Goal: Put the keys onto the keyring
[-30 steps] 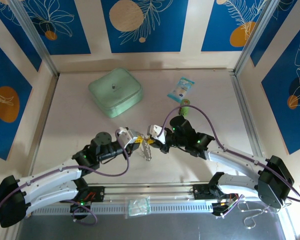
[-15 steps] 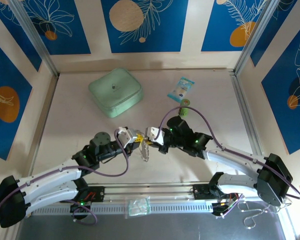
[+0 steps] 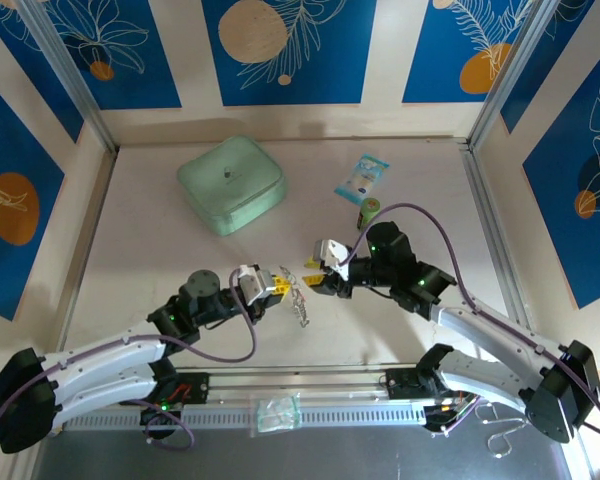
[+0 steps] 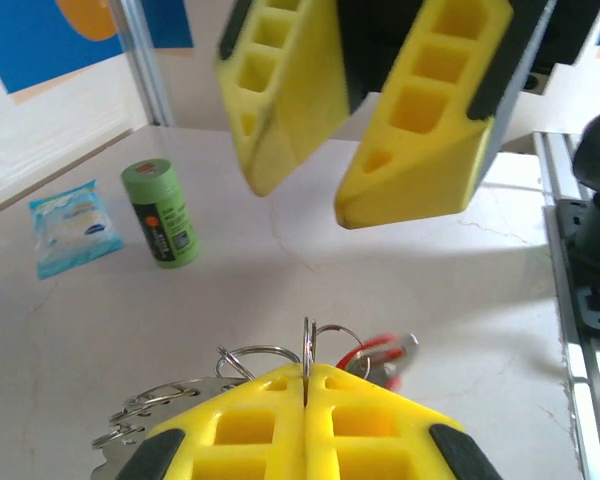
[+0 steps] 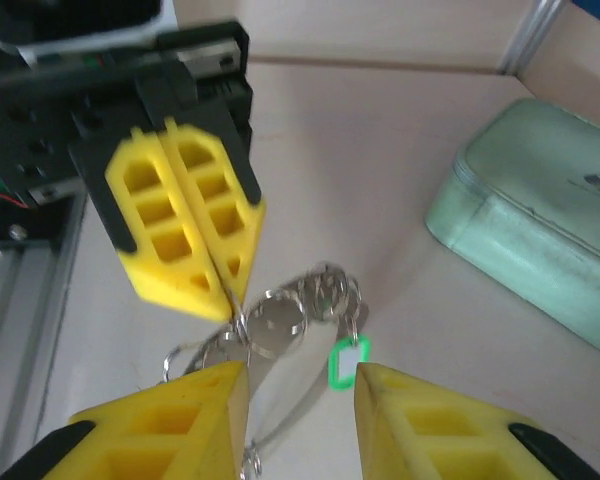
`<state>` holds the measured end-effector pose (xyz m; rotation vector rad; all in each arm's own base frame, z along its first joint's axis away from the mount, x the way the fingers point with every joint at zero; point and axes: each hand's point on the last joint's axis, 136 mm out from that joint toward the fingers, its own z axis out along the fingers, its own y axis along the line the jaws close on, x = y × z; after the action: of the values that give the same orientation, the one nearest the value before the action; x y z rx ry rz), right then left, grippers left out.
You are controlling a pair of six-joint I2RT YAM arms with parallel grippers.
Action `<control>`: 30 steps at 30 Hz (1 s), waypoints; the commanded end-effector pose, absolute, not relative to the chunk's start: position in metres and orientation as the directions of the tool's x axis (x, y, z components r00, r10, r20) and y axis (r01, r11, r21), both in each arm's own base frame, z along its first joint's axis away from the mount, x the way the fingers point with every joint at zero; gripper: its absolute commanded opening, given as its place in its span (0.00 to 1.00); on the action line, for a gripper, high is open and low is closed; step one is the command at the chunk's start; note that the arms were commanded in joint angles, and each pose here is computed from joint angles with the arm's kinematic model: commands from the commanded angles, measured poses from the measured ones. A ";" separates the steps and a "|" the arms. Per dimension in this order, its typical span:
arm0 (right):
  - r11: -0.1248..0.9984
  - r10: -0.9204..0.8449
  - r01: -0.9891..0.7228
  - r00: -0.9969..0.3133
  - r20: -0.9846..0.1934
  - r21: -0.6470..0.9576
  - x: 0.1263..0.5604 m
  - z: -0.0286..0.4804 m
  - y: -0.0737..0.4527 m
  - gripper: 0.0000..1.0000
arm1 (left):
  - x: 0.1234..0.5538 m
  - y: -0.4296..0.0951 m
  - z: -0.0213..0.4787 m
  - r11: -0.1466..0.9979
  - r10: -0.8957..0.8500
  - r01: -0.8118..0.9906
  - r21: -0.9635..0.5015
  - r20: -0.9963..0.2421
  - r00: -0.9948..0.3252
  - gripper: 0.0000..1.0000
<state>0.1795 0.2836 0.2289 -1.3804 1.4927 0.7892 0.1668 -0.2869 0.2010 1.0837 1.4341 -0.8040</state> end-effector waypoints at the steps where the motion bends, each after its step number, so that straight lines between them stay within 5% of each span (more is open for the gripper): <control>1: 0.082 -0.346 -0.996 0.014 -0.938 -0.045 0.166 0.227 0.293 0.31 | 0.154 -0.295 0.224 0.279 0.094 0.947 0.159 -0.986 0.138 0.00; 26: 0.002 -0.388 -1.000 0.001 -0.921 -0.002 0.158 0.205 0.304 0.15 | 0.149 -0.295 0.228 0.265 0.050 0.956 0.126 -0.992 0.117 0.00; 30: -0.007 -0.399 -1.000 0.025 -0.917 -0.025 0.156 0.209 0.303 0.00 | 0.157 -0.292 0.224 0.308 0.072 0.945 0.114 -0.993 0.097 0.00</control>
<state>0.1603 0.3023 0.2044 -1.4852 1.5079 0.9762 0.1585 -0.2903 0.2096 1.0905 1.3510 -0.8531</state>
